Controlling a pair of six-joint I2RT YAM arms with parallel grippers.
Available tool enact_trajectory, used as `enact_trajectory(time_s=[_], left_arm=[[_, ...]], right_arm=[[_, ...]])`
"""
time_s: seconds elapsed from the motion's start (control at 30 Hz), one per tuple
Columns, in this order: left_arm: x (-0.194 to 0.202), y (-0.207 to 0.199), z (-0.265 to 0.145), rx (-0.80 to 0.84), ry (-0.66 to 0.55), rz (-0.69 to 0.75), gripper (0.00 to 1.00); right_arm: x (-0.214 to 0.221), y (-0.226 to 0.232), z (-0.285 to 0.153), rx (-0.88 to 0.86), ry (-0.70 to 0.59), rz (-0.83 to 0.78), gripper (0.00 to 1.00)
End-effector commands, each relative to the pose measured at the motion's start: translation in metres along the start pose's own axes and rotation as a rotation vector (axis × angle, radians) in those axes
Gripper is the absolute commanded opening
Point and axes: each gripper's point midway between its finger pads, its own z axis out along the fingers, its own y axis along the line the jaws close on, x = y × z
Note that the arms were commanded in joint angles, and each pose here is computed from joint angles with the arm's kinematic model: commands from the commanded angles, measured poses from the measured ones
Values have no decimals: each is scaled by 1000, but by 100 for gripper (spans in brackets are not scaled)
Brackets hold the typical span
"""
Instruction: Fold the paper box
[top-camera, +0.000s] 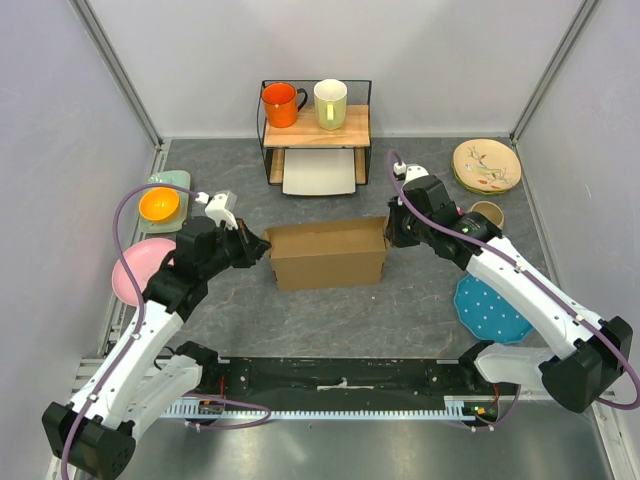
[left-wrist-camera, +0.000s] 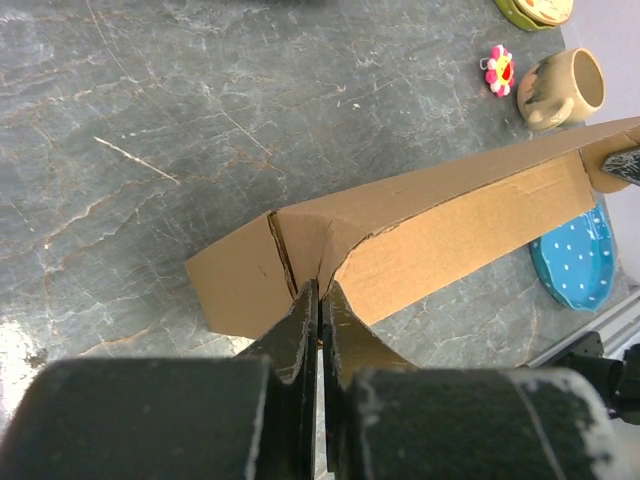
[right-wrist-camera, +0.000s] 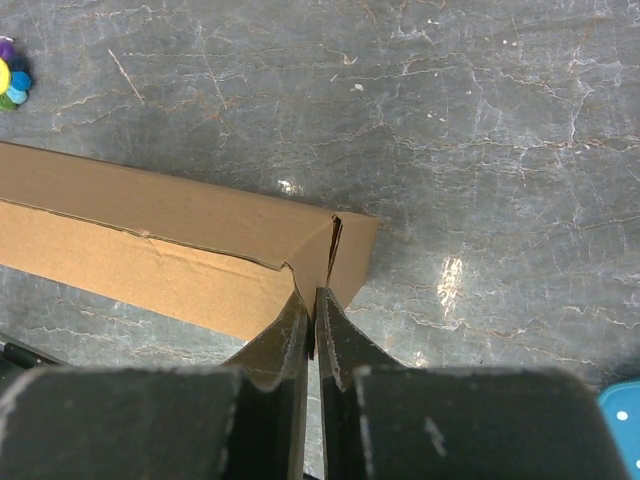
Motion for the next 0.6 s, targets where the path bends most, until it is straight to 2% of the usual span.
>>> enact_trajectory(time_s=[0.0,0.2,0.47,0.57], left_arm=[[35,47,2,-168,94,93,2],[30,55,-1,-204,67,146,2],[33,54,0,-203,77,136,2],[35,55,0,-202,82,133,2]], right_arm=[[-2,8,-5,-26,-9,12,9],[-9,10,-8,-33,-23,13,10],[-17,12,-12,-35,-47,16,12],[-16,13,-11,-39,-47,17,9]])
